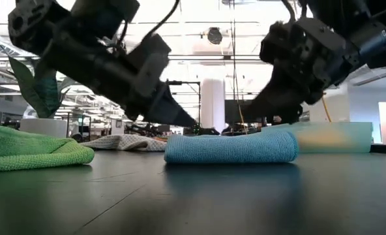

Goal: Fold microfiber towels
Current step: Fold the blue microfiber cloth

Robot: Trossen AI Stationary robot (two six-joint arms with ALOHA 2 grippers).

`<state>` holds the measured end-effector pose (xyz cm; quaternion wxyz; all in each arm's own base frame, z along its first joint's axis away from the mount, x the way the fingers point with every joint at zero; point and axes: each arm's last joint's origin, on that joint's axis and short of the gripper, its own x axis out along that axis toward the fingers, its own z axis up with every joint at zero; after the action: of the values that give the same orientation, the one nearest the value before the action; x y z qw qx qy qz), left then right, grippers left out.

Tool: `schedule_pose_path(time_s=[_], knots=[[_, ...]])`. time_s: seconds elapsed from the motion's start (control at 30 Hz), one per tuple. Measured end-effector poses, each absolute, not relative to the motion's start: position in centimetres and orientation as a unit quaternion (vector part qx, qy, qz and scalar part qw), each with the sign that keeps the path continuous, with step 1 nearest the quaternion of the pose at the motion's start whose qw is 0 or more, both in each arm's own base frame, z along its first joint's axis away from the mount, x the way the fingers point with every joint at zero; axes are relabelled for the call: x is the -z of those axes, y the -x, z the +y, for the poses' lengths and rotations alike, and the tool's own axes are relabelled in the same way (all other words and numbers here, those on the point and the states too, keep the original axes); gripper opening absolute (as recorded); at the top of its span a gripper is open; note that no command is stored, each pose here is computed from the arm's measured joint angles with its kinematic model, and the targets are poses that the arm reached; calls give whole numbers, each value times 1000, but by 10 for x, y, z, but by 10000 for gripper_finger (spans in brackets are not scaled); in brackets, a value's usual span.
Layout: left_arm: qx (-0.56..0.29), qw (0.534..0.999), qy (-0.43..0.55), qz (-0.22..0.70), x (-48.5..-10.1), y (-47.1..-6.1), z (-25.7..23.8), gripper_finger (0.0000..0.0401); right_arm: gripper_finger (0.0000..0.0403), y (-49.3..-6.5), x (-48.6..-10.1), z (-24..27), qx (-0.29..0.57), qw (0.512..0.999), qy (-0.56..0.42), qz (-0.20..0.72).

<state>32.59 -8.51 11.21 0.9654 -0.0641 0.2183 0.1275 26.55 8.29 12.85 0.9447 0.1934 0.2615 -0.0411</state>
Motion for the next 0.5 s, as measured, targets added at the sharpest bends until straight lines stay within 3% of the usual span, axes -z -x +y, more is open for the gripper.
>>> schedule_pose_path(time_s=[0.23, 0.5], knots=[[-122, 951, 74, 275, -92, -325, -77, 13, 6, -267, -113, 84, 41, 938, -183, 290], [-110, 953, 69, 275, -107, -320, -84, 10, 6, -262, -110, 92, -30, 926, -181, 330]])
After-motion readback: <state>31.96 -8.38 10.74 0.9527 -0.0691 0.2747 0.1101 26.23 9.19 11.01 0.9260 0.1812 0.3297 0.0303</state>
